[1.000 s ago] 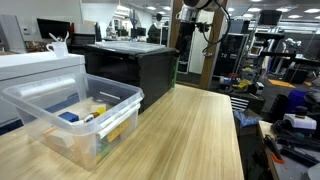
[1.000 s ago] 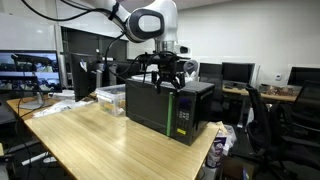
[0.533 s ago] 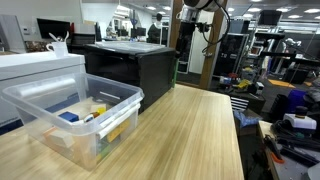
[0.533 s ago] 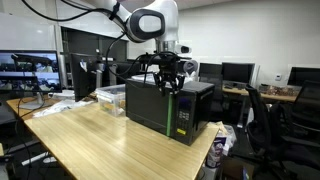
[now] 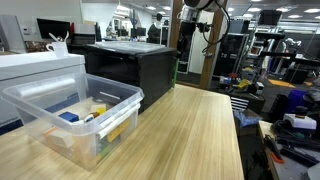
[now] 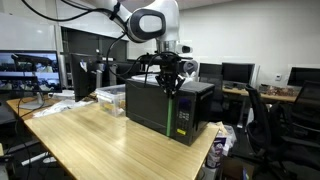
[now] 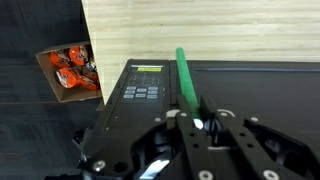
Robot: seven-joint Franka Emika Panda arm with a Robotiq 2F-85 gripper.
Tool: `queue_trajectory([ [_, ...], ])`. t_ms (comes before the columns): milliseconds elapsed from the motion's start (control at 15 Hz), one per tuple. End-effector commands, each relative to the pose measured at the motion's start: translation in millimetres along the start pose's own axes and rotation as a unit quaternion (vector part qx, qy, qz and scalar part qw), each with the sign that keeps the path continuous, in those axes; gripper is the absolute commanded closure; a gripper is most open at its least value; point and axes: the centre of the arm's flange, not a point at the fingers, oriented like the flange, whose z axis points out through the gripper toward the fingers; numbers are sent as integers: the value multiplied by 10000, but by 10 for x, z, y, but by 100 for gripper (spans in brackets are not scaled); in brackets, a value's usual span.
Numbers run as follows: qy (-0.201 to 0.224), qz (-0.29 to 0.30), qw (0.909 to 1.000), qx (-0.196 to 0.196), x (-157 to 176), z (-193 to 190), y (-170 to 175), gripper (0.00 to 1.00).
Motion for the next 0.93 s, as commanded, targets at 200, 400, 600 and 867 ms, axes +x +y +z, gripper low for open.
queue_trajectory([
  [200,36,90,10000,10,-11,31,47,96],
  [400,-34,52,10000,6,-107,70,45,96],
  [600,-143,-94,9998,-73,-236,128,1,96],
  [867,-144,-136,9997,-115,-296,154,-21,96],
])
